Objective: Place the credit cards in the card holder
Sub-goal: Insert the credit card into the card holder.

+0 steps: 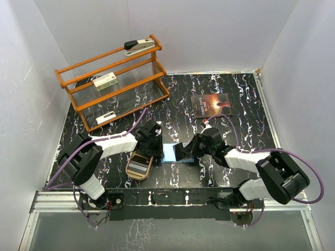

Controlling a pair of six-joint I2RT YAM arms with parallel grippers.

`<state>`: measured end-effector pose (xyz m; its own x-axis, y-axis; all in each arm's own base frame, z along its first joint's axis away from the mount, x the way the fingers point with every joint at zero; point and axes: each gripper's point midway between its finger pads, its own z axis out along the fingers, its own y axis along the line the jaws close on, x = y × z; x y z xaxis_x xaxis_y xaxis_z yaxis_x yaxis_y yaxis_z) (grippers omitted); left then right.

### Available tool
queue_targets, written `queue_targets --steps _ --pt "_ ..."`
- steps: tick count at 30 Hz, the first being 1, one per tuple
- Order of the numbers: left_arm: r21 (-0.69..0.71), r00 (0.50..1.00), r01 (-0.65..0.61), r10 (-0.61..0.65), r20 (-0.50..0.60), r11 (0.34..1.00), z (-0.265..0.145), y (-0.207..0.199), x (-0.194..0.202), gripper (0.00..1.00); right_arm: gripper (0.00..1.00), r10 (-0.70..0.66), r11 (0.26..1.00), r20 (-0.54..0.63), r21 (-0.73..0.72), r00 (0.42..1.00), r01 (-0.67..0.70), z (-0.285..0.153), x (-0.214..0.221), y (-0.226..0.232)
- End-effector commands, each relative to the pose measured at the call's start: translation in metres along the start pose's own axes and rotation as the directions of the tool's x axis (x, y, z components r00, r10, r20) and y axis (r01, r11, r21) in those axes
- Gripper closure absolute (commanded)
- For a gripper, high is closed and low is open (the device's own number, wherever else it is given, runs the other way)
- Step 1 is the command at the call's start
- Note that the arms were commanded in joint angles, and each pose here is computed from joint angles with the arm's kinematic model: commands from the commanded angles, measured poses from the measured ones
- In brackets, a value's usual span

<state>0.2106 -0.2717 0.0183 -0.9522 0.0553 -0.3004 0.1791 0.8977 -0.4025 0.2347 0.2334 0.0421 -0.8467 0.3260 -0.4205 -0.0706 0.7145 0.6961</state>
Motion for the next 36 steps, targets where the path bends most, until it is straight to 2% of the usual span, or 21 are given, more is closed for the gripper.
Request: queue_targets --steps 1,16,36 --pt "-0.021 1.0 0.002 -0.003 -0.03 1.0 0.004 0.008 0.01 0.92 0.98 -0.006 1.0 0.034 -0.028 0.999 0.007 0.003 -0.008 0.005" --pt "-0.009 1.0 0.014 -0.014 -0.027 1.0 0.005 0.006 0.011 0.92 0.99 0.042 0.999 0.048 -0.031 0.998 -0.041 0.009 -0.01 0.003" --pt "-0.005 0.999 0.021 -0.021 -0.026 1.0 0.007 0.004 0.01 0.91 0.89 0.062 0.998 -0.01 -0.032 0.998 -0.062 0.014 0.01 0.002"
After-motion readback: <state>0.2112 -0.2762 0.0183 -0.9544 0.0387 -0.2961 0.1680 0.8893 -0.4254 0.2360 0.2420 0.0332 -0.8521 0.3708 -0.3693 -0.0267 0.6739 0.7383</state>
